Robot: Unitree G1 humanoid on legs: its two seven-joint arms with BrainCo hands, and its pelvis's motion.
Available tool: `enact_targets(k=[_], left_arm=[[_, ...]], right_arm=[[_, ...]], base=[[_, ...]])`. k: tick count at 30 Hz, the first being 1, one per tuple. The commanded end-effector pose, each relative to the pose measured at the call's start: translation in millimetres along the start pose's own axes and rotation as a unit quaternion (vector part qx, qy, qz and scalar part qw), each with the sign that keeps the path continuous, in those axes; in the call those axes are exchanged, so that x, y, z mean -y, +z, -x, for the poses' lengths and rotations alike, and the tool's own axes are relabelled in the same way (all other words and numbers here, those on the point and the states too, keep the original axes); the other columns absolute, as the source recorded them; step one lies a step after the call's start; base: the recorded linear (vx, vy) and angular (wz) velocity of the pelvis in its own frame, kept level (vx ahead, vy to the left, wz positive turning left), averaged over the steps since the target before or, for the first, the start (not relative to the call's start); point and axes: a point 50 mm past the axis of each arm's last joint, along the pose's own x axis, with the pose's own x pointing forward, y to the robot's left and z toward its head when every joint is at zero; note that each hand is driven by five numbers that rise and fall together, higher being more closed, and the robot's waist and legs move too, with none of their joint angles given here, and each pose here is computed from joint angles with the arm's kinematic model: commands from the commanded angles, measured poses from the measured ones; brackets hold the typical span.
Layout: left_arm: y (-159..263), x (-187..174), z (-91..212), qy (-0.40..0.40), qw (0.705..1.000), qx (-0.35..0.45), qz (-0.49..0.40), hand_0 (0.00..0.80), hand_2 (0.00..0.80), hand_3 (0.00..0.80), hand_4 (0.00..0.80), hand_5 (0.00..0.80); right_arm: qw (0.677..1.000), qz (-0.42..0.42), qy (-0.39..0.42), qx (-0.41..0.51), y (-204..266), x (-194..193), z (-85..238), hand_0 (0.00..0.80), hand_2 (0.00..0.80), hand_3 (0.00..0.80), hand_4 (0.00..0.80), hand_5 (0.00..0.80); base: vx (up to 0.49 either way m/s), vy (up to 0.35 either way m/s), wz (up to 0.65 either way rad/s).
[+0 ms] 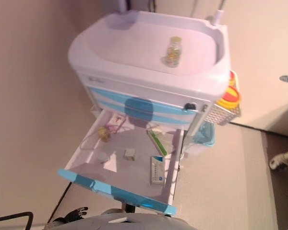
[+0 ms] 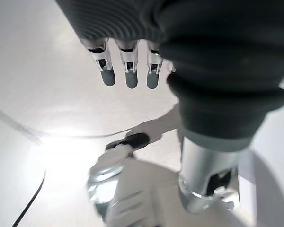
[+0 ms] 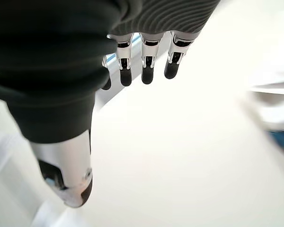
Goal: Open the drawer and pick up the medicine
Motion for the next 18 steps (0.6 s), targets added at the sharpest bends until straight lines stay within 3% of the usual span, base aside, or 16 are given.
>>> enact_targets(k=[1,12,18], left_arm=[[8,1,-4,-0.01,0.999,0.002,-0.049,0.0,0.0,0.0,0.0,0.0],[24,5,-7,-0.018,0.991,0.012,-0.13,0.0,0.0,0.0,0.0,0.0],[35,9,-8,-0.026,0.987,0.036,-0.155,0.0,0.0,0.0,0.0,0.0]], right_arm=[[0.997,-0.079,-0.005,0.017,-1,-21,11,0.0,0.0,0.0,0.0,0.0],[0.979,-0.087,0.113,-0.144,-97,-106,88,0.0,0.0,0.0,0.0,0.0],[0.954,-0.099,0.161,-0.233,-136,-128,129,0.0,0.0,0.0,0.0,0.0]], base=[[-0.037,-0.072,-0.38],[-0.014,-0.044,-0.29],[0.016,0.009,-0.11]])
